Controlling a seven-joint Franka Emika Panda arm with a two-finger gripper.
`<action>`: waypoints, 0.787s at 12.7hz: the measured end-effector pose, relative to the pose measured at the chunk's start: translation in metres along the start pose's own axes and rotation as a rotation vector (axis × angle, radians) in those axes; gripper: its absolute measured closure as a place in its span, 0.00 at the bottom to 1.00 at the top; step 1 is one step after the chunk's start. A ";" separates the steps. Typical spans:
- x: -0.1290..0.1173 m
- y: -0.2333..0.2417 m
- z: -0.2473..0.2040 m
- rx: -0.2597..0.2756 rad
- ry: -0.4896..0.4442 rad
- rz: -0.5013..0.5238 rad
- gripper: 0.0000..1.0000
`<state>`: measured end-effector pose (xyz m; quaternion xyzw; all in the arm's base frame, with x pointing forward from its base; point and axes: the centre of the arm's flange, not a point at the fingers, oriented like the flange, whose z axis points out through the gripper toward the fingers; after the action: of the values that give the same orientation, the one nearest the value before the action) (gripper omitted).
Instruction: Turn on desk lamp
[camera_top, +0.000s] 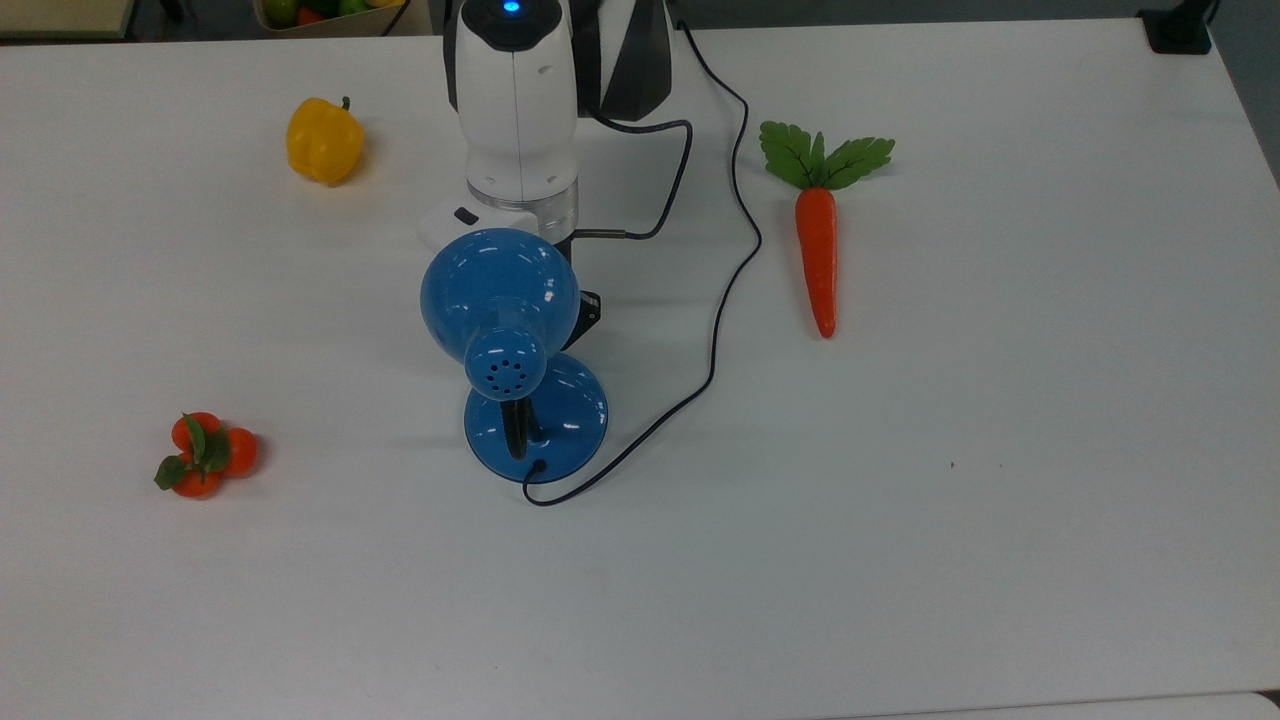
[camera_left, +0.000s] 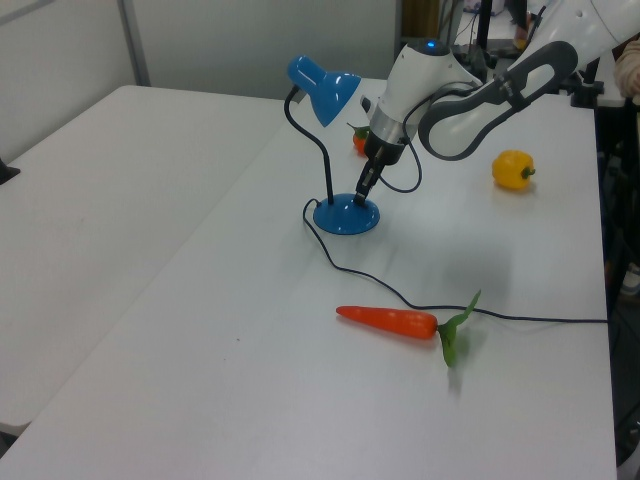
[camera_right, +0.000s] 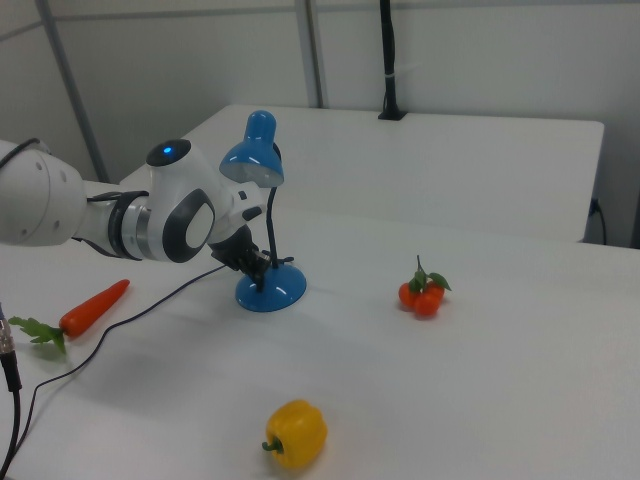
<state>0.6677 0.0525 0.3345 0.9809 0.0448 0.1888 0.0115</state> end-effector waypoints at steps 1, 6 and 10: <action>0.000 0.000 0.000 -0.001 0.001 -0.003 0.99; 0.000 -0.001 0.002 -0.003 0.002 -0.010 0.99; 0.000 -0.002 0.002 -0.005 0.002 -0.014 0.99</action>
<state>0.6681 0.0540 0.3324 0.9804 0.0511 0.1898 0.0153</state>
